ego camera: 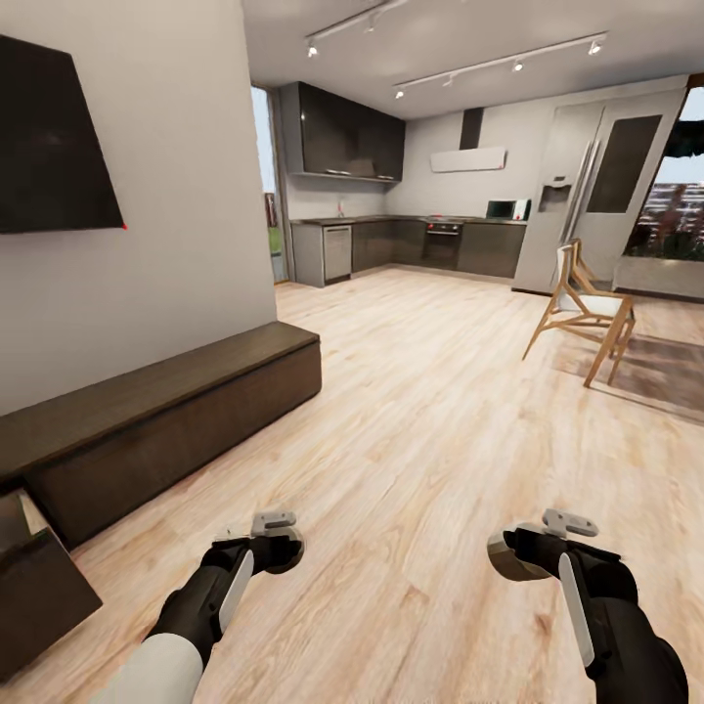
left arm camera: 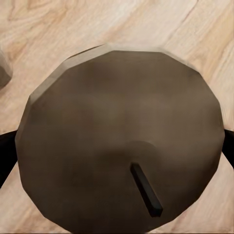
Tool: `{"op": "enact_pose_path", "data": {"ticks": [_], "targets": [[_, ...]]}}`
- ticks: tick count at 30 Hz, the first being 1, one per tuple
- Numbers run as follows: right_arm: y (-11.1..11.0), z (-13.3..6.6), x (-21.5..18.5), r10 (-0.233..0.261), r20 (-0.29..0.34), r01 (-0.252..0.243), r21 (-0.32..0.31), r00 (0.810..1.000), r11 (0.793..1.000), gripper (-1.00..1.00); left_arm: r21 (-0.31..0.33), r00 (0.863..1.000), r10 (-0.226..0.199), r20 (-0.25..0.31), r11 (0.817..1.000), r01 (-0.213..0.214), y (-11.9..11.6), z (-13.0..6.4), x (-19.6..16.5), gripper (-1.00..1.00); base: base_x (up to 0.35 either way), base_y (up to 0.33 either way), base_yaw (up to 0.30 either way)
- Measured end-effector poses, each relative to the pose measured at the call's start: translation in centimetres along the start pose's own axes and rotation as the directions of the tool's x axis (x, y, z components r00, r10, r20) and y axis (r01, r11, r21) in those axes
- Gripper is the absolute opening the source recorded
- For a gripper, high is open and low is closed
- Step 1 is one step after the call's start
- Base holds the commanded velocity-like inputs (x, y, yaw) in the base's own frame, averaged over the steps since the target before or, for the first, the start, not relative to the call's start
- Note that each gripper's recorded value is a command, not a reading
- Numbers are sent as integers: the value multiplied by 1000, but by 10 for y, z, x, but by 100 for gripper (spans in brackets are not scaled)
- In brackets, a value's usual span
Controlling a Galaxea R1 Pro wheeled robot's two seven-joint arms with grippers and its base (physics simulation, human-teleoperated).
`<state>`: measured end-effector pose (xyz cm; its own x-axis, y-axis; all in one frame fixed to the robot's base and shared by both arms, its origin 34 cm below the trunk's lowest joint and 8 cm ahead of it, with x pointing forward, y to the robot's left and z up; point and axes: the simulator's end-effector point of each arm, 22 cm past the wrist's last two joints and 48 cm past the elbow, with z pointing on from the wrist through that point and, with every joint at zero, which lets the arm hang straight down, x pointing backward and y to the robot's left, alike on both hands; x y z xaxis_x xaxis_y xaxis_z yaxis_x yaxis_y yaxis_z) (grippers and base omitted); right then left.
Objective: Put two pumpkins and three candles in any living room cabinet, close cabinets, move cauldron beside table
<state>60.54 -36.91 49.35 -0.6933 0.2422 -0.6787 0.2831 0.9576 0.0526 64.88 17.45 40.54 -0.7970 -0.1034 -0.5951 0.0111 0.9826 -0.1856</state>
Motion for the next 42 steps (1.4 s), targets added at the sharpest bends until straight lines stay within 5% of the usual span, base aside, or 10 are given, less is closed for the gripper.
{"op": "enact_pose_path", "data": {"ticks": [42], "targets": [[15,-40,-60,-28,-42,28,4,999,1000,-100,-3,999,-9,-36,1000,9,-13,-49,-58,-100,-14,0,244]]}}
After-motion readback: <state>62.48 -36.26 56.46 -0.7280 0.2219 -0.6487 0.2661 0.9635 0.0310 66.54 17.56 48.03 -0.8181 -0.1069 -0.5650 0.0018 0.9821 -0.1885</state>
